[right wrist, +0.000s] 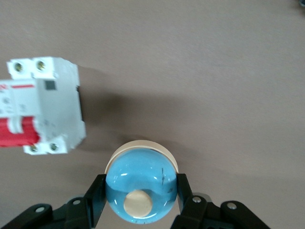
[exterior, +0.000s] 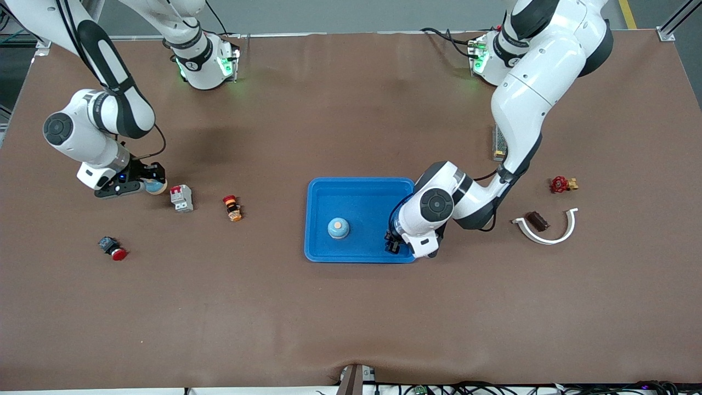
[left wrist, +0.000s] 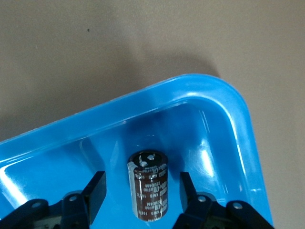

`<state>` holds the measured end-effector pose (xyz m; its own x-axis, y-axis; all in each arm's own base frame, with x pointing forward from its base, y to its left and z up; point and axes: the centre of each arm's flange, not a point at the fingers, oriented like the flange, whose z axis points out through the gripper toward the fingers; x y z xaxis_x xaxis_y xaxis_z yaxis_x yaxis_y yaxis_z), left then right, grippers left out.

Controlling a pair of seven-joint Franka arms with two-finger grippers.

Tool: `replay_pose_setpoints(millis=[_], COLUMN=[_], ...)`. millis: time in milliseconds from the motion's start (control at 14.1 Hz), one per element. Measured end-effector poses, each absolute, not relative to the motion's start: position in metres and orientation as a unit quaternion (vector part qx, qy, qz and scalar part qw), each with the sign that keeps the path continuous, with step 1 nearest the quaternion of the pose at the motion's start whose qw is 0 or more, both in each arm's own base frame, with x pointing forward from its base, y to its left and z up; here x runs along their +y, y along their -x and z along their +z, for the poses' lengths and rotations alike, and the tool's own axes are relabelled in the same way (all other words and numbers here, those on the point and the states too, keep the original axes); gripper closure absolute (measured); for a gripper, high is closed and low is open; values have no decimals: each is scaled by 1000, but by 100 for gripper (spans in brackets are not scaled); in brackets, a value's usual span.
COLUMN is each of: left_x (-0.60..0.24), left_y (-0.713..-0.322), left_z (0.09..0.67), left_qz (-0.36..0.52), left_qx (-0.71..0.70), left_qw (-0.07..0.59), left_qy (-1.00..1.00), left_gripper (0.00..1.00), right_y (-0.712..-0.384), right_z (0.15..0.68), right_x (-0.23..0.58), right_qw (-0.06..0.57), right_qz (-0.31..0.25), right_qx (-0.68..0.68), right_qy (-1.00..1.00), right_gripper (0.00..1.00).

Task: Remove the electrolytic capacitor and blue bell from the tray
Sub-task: 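Grasp the second capacitor with the left gripper while the right gripper lowers the bell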

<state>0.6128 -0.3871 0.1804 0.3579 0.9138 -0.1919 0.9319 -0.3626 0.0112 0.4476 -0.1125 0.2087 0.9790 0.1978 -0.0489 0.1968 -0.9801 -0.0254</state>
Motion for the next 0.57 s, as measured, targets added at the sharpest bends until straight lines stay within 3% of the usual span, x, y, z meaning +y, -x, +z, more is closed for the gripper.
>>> replay_pose_setpoints(millis=[284,569], left_x=[-388,-390], left_y=[-615,-620], left_z=[183,193], left_qz=[-75,-70], left_qx=[562,562], left_qw=[62,72], left_qy=[-822,-821], left_gripper=[67,67], right_y=[-441,-437], right_z=[192,182], right_x=[-132,-134], right_qw=[11,9], right_qz=[23,15], right_qx=[-99,-98], right_qy=[995,995], right_gripper=[37,37])
